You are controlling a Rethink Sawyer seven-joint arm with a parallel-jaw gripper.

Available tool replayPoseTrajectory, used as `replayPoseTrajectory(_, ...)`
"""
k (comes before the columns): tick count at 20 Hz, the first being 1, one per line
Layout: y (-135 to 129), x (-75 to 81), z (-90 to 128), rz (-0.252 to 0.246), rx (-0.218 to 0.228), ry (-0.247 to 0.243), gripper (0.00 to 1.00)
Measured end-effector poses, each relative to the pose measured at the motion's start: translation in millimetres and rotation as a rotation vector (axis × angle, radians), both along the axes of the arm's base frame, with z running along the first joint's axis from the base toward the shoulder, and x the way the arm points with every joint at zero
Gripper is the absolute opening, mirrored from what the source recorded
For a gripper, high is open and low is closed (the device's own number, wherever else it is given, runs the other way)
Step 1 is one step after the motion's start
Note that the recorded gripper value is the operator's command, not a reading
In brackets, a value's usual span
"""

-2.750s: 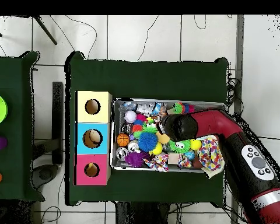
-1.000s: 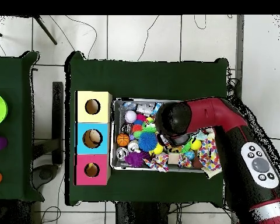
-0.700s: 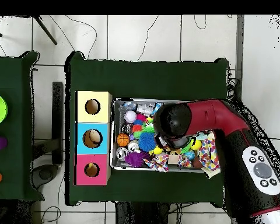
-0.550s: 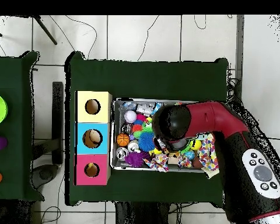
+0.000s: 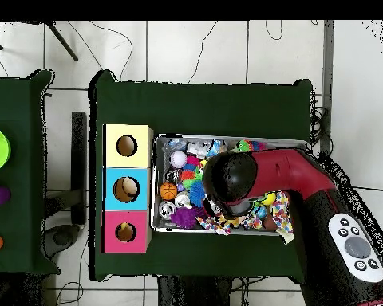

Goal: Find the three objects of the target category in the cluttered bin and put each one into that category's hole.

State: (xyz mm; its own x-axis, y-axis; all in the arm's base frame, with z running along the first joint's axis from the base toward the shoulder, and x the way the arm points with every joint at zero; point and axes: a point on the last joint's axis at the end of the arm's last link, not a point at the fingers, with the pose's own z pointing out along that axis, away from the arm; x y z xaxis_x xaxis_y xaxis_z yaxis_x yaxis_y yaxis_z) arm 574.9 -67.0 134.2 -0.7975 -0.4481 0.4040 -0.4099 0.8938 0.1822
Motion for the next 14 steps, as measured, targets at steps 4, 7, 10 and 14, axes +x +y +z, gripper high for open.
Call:
replayPoseTrajectory(4, 5, -11.8, 1, -0.009, 0.008, 0.028, 0.0)
replayPoseTrajectory(7, 10, -20.4, 0, -0.016, 0.016, 0.045, 0.0)
replayPoseTrajectory(10, 17, -26.3, 1, -0.02, 0.026, 0.047, 0.0)
replayPoseTrajectory(14, 30, -33.8, 4, -0.026, 0.041, 0.046, 0.0)
